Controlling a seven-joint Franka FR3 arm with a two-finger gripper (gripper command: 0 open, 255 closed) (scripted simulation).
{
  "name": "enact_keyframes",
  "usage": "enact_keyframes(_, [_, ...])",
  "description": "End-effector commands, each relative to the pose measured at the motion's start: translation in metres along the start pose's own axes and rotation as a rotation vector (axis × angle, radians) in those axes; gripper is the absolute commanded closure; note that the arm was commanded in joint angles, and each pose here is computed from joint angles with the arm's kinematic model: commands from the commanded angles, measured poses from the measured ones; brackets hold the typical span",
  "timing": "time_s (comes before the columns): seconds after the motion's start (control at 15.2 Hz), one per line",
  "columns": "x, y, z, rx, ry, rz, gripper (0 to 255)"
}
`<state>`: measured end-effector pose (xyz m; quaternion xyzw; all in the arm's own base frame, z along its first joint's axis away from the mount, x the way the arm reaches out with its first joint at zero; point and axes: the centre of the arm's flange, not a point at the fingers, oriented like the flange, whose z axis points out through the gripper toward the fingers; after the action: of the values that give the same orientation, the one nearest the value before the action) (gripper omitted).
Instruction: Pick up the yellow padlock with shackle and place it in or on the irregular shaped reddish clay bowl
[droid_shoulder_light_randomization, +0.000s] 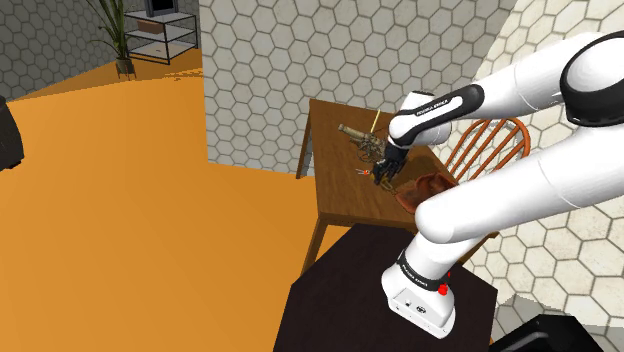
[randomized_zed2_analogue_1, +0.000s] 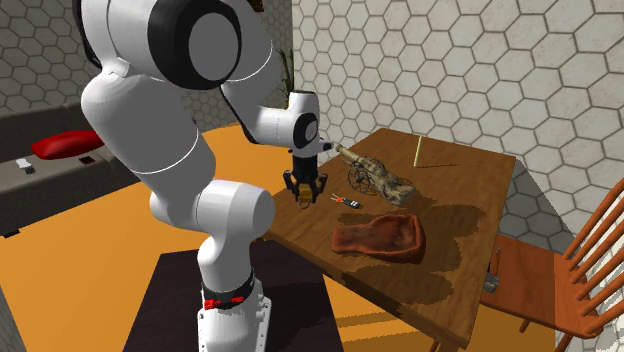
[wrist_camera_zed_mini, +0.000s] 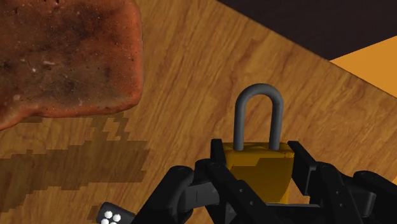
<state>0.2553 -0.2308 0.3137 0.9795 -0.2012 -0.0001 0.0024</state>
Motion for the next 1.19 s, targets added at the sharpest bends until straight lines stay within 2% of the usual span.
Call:
enact_keyframes(0.0, [0.0, 0.0, -0.011, 0.0, -0.001, 0.0, 255])
enact_keyframes(0.86, [0.0, 0.0, -0.079, 0.0, -0.001, 0.0, 255])
enact_keyframes(1.12, [-0.014, 0.051, -0.08, 0.0, -0.001, 0.0, 255])
